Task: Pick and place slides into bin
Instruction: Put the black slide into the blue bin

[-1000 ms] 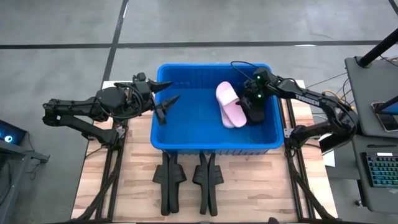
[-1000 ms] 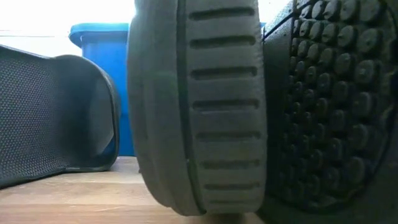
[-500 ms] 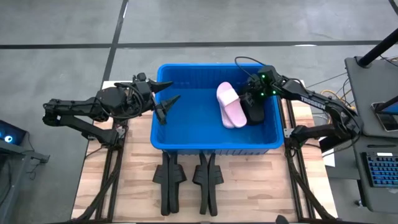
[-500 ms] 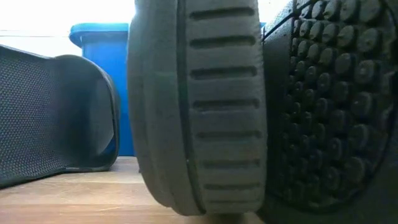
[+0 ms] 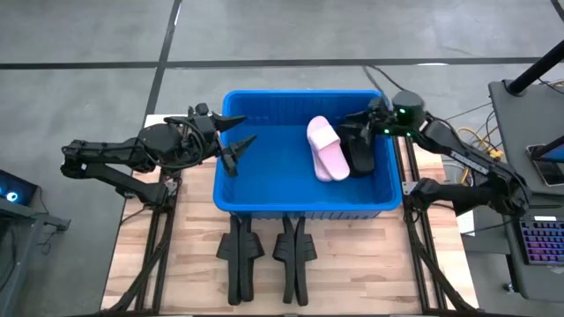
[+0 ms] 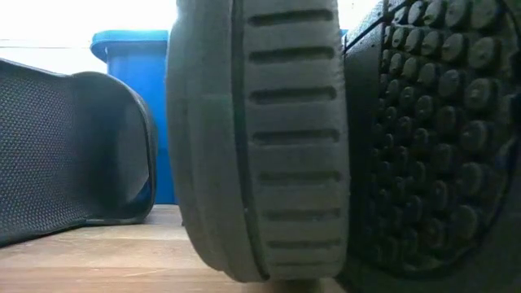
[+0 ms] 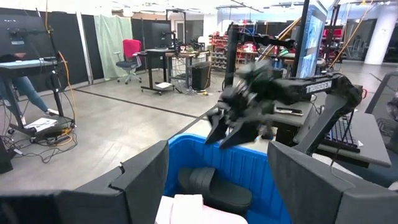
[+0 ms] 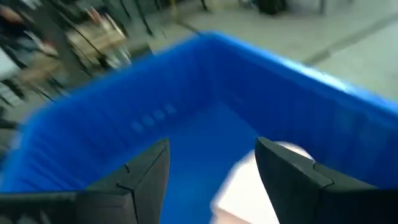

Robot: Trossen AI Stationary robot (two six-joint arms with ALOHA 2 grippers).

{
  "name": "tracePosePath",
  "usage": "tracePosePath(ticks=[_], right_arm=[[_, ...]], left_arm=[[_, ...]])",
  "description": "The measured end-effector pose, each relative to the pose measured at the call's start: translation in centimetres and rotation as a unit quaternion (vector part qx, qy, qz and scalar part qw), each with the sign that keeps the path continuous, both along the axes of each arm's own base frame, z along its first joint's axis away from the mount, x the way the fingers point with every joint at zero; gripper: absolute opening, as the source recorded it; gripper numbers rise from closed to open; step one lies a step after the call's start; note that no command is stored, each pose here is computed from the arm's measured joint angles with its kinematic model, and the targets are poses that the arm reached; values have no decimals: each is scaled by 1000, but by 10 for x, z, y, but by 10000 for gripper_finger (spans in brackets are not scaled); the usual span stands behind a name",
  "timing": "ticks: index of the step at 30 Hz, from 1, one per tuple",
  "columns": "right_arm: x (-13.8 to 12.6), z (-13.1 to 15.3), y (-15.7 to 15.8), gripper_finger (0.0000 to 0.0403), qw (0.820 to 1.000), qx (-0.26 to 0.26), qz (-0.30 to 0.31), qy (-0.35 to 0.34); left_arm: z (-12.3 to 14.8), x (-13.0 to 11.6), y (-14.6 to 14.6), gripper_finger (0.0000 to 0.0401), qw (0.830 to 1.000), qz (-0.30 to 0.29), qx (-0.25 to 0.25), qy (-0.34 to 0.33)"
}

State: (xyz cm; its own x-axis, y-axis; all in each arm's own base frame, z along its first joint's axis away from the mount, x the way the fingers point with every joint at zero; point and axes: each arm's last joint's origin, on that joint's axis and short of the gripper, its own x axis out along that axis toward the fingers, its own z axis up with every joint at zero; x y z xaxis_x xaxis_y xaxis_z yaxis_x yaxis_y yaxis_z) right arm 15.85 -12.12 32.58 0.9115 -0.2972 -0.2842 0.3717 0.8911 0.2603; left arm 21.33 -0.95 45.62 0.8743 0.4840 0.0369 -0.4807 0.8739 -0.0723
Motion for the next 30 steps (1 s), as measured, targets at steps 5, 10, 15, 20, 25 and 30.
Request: tracePosePath(ticks=[5,10,15,20,25,30], right_arm=[[-9,25,28,226,996,-5,32,-87],[-16,42,55,226,984,15,81,-158],[-19,49,81,226,971,44,147,-185],[-19,50,104,226,964,84,165,-191],[-14,46,123,226,961,123,173,-175],[-3,40,147,226,964,135,171,-152]], left_arm=[[0,2,0,259,1000,0,0,-3],[2,2,0,259,1000,0,-1,-10],[1,3,-1,259,1000,-15,0,-7],[2,3,-4,259,998,-64,1,-11],[4,0,-6,259,993,-112,-23,-26],[3,0,-11,259,980,-194,-42,-28]])
